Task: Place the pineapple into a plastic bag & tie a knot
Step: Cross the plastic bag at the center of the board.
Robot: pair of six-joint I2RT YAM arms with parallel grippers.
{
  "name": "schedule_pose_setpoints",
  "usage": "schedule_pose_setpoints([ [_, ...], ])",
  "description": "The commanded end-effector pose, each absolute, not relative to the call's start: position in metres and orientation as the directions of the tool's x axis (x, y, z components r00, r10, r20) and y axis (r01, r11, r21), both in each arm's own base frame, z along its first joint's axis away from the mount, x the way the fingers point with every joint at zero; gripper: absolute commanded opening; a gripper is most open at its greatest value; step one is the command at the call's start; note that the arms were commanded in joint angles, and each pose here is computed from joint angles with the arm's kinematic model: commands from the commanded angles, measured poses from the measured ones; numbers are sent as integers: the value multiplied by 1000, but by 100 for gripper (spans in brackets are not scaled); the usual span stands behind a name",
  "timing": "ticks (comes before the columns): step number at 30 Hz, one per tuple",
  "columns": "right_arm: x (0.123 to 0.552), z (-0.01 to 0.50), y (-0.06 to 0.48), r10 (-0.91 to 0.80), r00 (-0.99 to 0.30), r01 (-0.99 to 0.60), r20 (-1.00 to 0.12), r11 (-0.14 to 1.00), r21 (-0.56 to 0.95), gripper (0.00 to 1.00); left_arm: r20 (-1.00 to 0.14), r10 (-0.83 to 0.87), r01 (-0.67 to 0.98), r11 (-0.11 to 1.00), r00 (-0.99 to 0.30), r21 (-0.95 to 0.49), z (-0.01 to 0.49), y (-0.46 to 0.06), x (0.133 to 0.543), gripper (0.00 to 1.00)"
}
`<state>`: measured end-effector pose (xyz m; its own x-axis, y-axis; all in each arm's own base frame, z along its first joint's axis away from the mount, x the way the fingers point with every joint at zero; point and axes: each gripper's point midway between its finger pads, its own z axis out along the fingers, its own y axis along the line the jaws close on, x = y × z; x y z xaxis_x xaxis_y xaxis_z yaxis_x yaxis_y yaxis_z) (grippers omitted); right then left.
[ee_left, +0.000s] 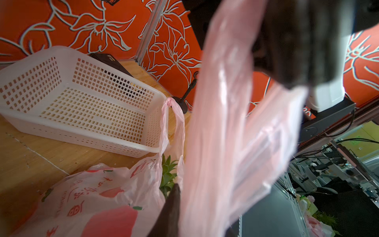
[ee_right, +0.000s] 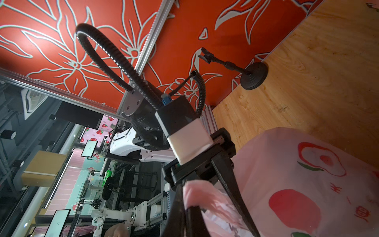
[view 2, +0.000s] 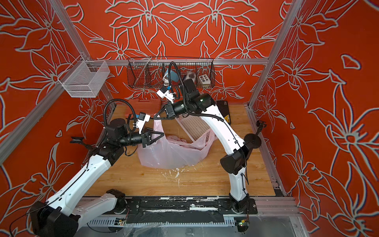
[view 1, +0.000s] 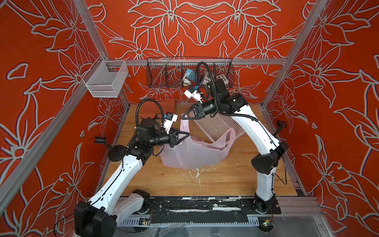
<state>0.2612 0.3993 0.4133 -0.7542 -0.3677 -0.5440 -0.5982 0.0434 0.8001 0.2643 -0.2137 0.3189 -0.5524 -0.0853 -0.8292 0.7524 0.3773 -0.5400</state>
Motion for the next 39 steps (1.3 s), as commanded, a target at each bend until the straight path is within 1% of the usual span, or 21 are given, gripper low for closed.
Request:
schedule_pose_setpoints([
  [1, 272, 419, 402, -333, -730, -641, -597, 28, 767, 0, -827, -112, 762, 337, -551, -553, 326, -218, 265, 15],
  [5, 279, 406, 402, -329, -739, -643, -588, 84, 761, 0, -827, -134, 759, 340, -545, -555, 328, -219, 271, 1],
  [6, 283, 399, 399, -328, -738, -654, -590, 129, 745, 2, -830, -139, 758, 348, -540, -552, 329, -218, 273, 0],
  [8, 300, 381, 385, -316, -747, -663, -585, 275, 697, 18, -835, -135, 752, 378, -533, -541, 327, -216, 276, 0],
  [9, 312, 371, 373, -299, -761, -648, -575, 355, 673, 28, -837, -125, 748, 393, -533, -535, 325, -214, 276, 0],
  [10, 325, 363, 359, -274, -776, -627, -568, 430, 649, 34, -836, -114, 741, 409, -537, -532, 322, -213, 276, 0],
  [12, 343, 351, 327, -209, -797, -577, -566, 539, 613, 44, -833, -93, 734, 428, -545, -528, 318, -212, 275, 0],
  [13, 350, 345, 309, -171, -801, -549, -573, 590, 591, 49, -832, -90, 730, 436, -547, -527, 316, -211, 275, 0],
  [15, 358, 335, 271, -112, -803, -487, -585, 690, 536, 55, -832, -89, 723, 451, -548, -524, 315, -208, 274, 0],
  [16, 358, 331, 249, -92, -797, -453, -597, 744, 491, 58, -833, -91, 719, 459, -546, -522, 315, -207, 274, 0],
  [18, 354, 321, 207, -52, -791, -368, -610, 837, 406, 62, -835, -92, 715, 471, -542, -517, 316, -205, 275, 0],
  [20, 343, 311, 166, -3, -781, -274, -625, 901, 338, 67, -837, -94, 713, 478, -539, -513, 318, -204, 276, 0],
  [24, 324, 276, 106, 101, -791, -102, -603, 951, 292, 72, -837, -92, 716, 473, -539, -513, 321, -205, 277, 0],
  [26, 318, 259, 96, 175, -805, -60, -567, 926, 372, 73, -838, -88, 721, 467, -538, -512, 322, -206, 276, 0],
  [29, 321, 241, 106, 245, -827, -59, -506, 858, 511, 74, -837, -83, 722, 466, -541, -512, 321, -206, 275, 0],
  [31, 325, 231, 116, 246, -846, -74, -473, 825, 561, 73, -835, -81, 722, 462, -544, -515, 320, -206, 274, 0],
  [35, 338, 215, 122, 272, -848, -63, -455, 800, 597, 72, -831, -78, 719, 460, -551, -520, 317, -206, 273, 0],
  [39, 344, 206, 135, 268, -870, -81, -414, 750, 657, 69, -828, -80, 718, 456, -555, -526, 316, -206, 271, 0],
])
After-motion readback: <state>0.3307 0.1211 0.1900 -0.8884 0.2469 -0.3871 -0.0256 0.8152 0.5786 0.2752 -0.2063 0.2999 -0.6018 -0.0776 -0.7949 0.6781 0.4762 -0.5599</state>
